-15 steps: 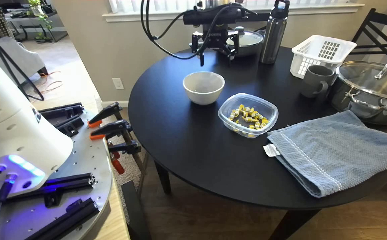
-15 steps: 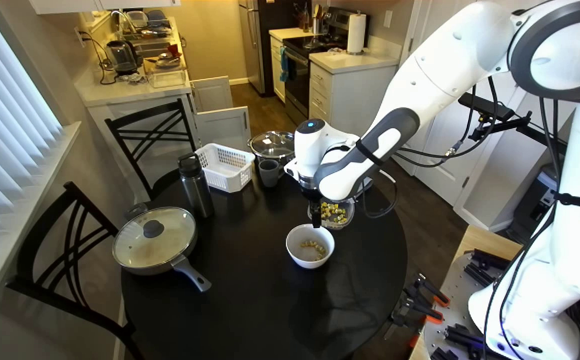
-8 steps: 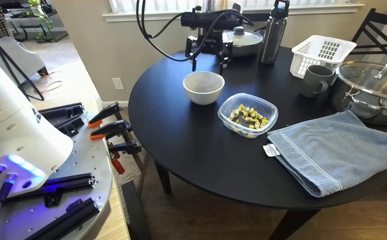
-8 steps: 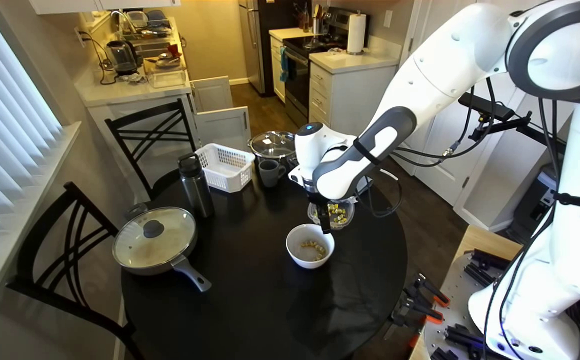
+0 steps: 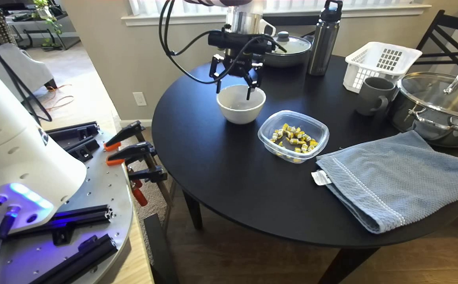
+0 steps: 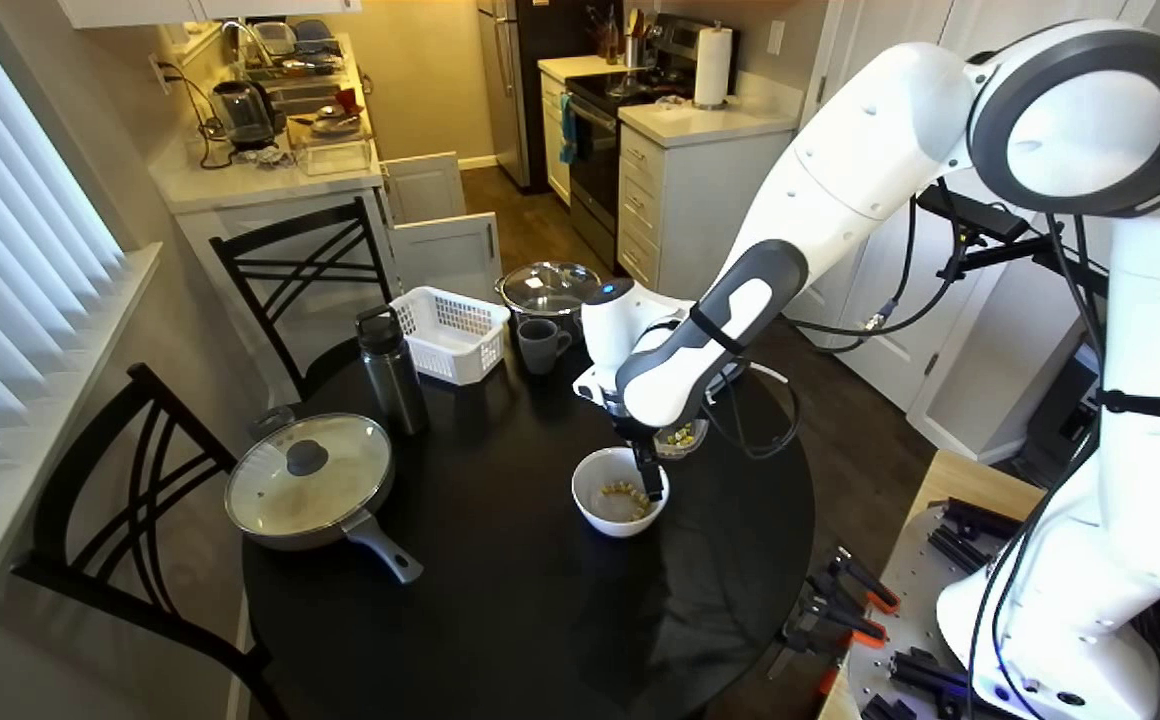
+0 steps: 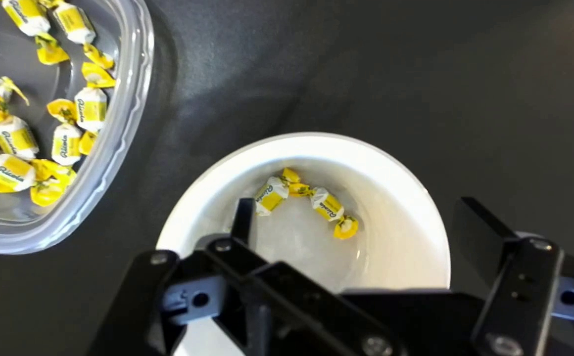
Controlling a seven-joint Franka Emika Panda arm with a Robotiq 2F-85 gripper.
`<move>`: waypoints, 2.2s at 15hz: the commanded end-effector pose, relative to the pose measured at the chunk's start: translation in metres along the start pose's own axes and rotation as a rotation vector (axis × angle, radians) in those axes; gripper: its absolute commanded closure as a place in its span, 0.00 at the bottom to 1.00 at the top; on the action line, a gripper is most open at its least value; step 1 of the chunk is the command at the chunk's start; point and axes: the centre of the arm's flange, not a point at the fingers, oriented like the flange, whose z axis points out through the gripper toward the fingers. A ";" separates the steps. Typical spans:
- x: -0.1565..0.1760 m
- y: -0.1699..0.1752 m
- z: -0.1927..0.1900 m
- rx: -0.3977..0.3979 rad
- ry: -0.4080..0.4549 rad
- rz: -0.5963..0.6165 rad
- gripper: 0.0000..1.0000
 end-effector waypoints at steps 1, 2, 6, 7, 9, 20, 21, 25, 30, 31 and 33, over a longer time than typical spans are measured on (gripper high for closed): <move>0.009 0.012 0.014 0.018 0.015 -0.011 0.00; 0.011 0.015 0.017 0.020 0.018 -0.008 0.00; 0.017 0.028 0.016 0.018 0.034 0.000 0.00; 0.018 0.031 0.015 0.013 0.036 0.001 0.00; 0.017 0.034 0.014 0.011 0.034 -0.003 0.00; 0.040 0.027 -0.025 -0.007 0.049 -0.044 0.00; 0.045 0.025 -0.026 -0.004 0.051 -0.049 0.00; 0.057 0.015 -0.021 0.006 0.030 -0.077 0.00; 0.052 0.011 -0.012 0.018 -0.002 -0.077 0.00; 0.049 0.013 -0.009 0.015 0.002 -0.072 0.00; 0.046 0.017 -0.004 0.015 0.011 -0.065 0.00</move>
